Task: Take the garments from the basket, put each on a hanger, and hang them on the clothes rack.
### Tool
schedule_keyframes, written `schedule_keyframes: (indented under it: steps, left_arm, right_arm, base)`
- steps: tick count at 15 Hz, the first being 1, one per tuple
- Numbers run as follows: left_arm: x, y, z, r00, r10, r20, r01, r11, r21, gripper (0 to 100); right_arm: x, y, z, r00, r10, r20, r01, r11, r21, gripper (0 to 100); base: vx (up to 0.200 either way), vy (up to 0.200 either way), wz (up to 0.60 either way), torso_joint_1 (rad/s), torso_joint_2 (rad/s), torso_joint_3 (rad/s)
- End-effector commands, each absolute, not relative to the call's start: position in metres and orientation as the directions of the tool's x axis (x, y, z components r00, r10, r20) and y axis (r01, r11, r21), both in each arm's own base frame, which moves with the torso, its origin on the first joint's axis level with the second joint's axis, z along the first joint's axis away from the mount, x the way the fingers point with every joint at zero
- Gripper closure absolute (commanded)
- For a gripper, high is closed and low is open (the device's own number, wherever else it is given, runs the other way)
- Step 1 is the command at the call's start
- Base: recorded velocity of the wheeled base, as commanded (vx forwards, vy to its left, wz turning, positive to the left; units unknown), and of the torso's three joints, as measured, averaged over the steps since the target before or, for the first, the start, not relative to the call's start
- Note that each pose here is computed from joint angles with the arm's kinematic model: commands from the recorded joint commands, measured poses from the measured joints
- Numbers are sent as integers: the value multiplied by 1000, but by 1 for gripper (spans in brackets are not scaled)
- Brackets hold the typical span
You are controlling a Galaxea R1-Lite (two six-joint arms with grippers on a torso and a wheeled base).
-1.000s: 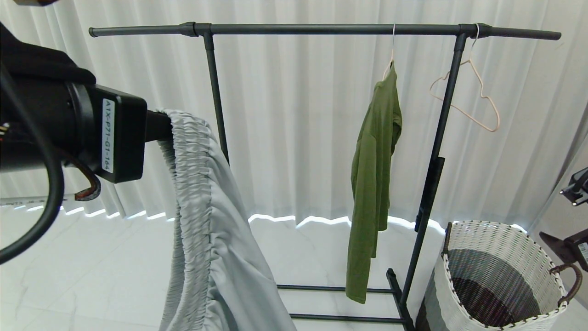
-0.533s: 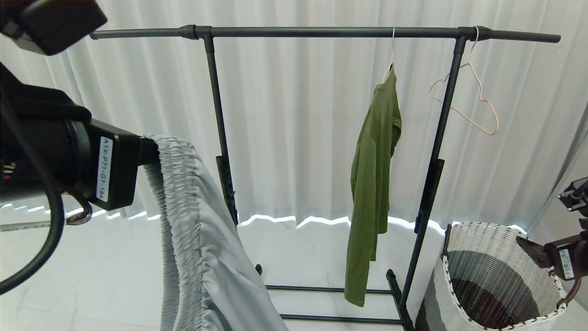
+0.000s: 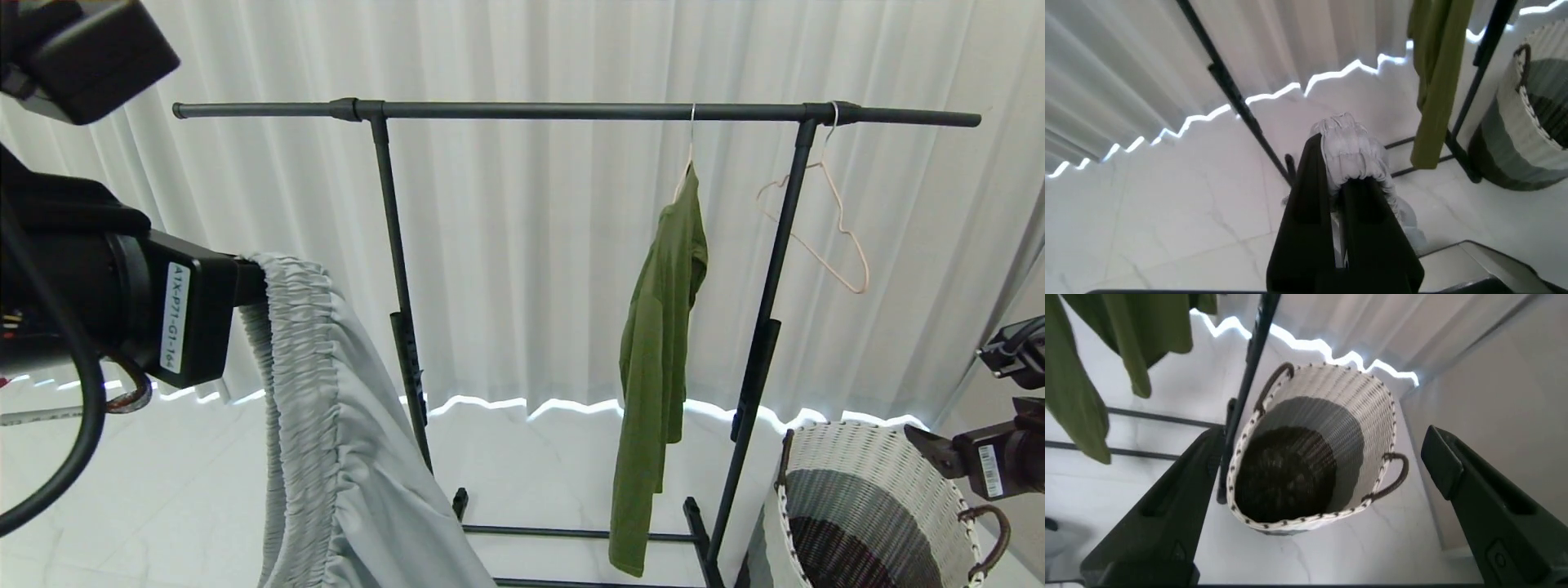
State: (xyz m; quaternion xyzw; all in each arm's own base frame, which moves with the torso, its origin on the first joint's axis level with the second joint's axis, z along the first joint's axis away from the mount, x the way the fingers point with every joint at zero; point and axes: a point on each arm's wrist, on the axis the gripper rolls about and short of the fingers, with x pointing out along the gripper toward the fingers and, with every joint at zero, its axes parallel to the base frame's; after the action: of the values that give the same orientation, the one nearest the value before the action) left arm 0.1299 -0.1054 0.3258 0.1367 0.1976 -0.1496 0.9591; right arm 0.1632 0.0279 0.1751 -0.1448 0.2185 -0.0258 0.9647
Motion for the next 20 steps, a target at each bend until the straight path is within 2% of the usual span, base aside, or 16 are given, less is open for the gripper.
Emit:
schedule_keyframes:
  steps: [1, 10, 16, 20]
  left_arm:
    - [130, -105, 326, 882, -220, -417, 329, 921, 210, 100]
    - [128, -103, 326, 885, -215, -413, 325, 921, 215, 100]
    - [130, -105, 322, 879, -211, -428, 329, 918, 222, 100]
    - [132, -106, 318, 881, -209, -424, 324, 920, 220, 100]
  right_arm:
    - [163, 28, 176, 905, -113, -411, -13, 957, -290, 0]
    - [157, 19, 179, 908, -154, -389, 42, 959, -282, 0]
    - [155, 19, 176, 906, -146, -397, 30, 959, -283, 0]
    - [149, 14, 181, 925, -41, -377, -49, 973, -225, 0]
  base:
    - [0, 0, 0, 183, -466, -286]
    - [0, 0, 0, 207, -486, -281]
    - [0, 0, 0, 204, -451, -245]
    - [0, 0, 0, 24, -46, -29]
